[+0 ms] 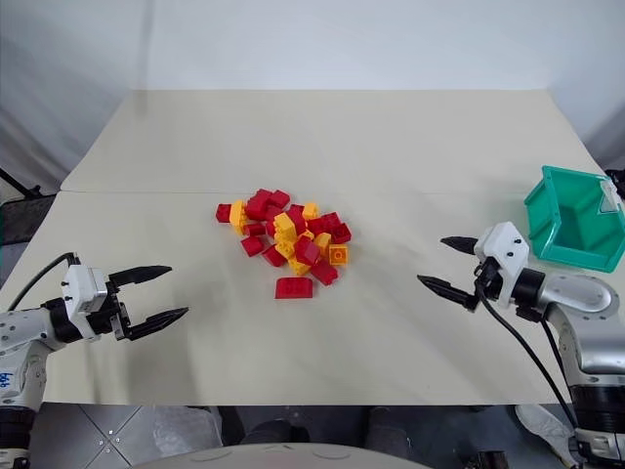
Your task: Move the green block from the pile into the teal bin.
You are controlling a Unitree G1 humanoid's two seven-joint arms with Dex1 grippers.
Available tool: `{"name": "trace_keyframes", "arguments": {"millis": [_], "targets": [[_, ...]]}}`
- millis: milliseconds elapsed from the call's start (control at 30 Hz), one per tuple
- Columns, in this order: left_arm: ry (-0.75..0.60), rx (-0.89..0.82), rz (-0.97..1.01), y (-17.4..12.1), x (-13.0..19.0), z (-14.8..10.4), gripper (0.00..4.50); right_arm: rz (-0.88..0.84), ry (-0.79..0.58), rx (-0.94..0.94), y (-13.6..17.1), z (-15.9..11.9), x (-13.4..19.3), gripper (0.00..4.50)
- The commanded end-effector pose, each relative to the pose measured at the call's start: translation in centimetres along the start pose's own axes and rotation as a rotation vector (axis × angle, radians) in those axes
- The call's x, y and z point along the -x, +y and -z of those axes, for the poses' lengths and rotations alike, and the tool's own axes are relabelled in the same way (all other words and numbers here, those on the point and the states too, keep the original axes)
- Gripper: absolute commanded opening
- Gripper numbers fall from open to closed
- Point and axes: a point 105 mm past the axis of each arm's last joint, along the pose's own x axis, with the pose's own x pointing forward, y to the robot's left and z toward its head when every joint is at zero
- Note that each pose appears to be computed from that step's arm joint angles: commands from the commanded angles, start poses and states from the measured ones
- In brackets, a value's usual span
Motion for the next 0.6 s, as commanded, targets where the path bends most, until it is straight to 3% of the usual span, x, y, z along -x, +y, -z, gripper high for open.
{"name": "trace_keyframes", "arguments": {"millis": [33, 167, 200, 333, 533, 600], "targets": [[-0.001, -0.005, 0.015, 0.2, 0.1, -0.3, 4.47, 0.031, -0.035, 0.038, -0.6, -1.3, 0.5, 4.5], [0.012, -0.017, -0.124, 1.8, 0.1, -0.5, 4.47, 0.037, -0.038, 0.032, -0.7, -1.4, 0.3, 4.5], [-0.005, 0.057, -0.167, 2.4, 0.2, -0.5, 4.47, 0.046, -0.029, 0.033, -0.8, -1.2, 0.2, 4.5], [0.048, 0.103, -0.169, 2.7, 0.0, 0.0, 4.47, 0.068, 0.031, 0.012, -1.1, -0.5, -0.3, 4.5], [0.073, 0.064, -0.103, 2.3, -0.7, -0.6, 4.47, 0.034, -0.048, -0.015, -0.8, -2.0, -1.0, 4.5], [0.031, 0.057, -0.074, 1.9, -1.2, -1.5, 4.09, 0.01, -0.079, -0.024, -0.5, -2.7, -1.1, 4.5]]}}
